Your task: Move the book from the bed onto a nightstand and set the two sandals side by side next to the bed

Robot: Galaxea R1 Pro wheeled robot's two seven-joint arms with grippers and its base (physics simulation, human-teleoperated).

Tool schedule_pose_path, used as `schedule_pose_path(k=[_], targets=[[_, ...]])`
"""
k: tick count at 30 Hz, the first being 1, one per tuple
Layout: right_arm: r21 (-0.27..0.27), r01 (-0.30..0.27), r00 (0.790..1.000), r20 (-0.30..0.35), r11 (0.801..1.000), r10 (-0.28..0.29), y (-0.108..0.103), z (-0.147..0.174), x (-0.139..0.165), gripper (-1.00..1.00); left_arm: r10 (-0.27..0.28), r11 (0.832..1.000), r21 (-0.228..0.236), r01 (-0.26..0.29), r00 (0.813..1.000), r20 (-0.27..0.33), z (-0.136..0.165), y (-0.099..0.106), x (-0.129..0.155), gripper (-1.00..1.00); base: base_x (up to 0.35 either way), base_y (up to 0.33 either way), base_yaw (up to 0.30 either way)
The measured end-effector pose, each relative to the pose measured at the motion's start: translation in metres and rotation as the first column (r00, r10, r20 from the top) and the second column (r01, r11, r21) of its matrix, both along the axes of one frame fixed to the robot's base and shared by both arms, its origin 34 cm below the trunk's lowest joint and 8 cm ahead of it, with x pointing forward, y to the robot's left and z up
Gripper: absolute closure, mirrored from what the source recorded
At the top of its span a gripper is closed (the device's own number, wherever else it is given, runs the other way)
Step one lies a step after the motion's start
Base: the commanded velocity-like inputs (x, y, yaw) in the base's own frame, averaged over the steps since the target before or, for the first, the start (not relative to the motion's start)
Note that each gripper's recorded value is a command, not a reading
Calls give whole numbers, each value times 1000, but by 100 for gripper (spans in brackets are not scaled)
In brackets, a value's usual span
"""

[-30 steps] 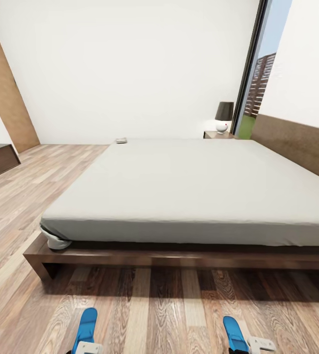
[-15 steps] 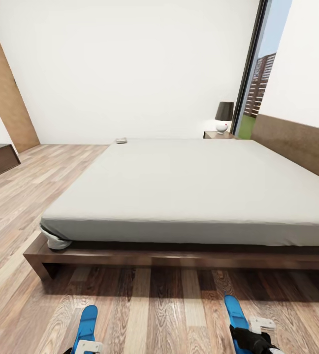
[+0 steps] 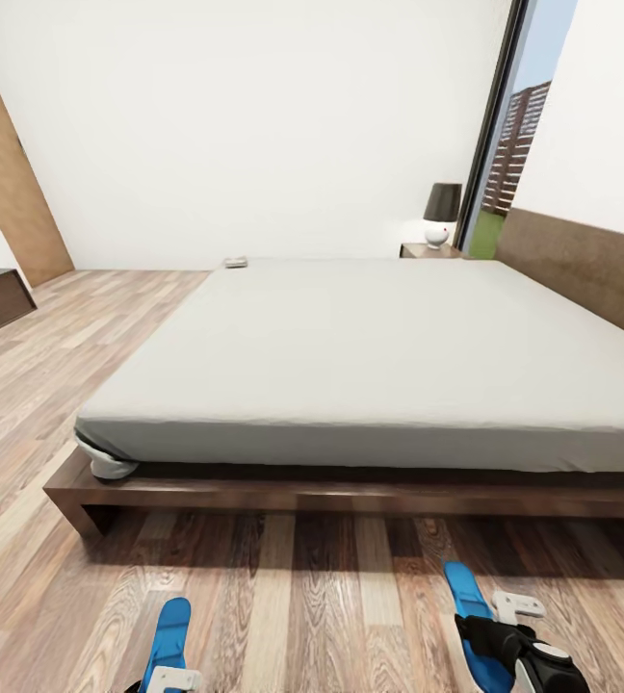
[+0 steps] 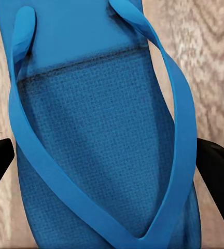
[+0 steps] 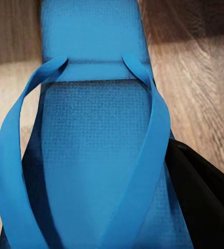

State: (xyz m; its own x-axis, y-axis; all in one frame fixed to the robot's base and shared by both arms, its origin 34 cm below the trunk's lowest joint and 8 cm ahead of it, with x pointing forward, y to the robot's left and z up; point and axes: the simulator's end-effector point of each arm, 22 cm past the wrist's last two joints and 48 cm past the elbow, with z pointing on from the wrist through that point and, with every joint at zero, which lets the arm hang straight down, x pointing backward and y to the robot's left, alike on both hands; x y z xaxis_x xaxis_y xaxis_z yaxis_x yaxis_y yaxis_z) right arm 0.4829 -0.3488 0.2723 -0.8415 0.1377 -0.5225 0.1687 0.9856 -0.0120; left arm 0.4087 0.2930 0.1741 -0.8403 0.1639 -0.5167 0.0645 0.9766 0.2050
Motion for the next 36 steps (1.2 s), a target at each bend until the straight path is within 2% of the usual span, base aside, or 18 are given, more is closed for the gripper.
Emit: schedule_pose_path(k=[8, 15, 26, 36], targets=[[7, 10, 999, -44, 1000, -10, -3, -17, -19, 100, 0, 1000, 0, 0, 999, -32, -11, 0, -10, 100, 0, 0, 0], [44, -4, 1000, -29, 999, 6, 2, -13, -21, 100, 0, 1000, -1, 0, 1000, -31, -11, 0, -10, 100, 0, 0, 0], [53, -12, 1000, -20, 999, 13, 3, -9, -25, 100, 3, 1000, 2, -3, 1000, -19, -9, 4, -5, 100, 0, 5, 0], [55, -12, 1000, -23, 998, 13, 3, -10, -29, 100, 5, 1000, 4, -5, 1000, -17, -8, 6, -5, 100, 0, 196, -119]])
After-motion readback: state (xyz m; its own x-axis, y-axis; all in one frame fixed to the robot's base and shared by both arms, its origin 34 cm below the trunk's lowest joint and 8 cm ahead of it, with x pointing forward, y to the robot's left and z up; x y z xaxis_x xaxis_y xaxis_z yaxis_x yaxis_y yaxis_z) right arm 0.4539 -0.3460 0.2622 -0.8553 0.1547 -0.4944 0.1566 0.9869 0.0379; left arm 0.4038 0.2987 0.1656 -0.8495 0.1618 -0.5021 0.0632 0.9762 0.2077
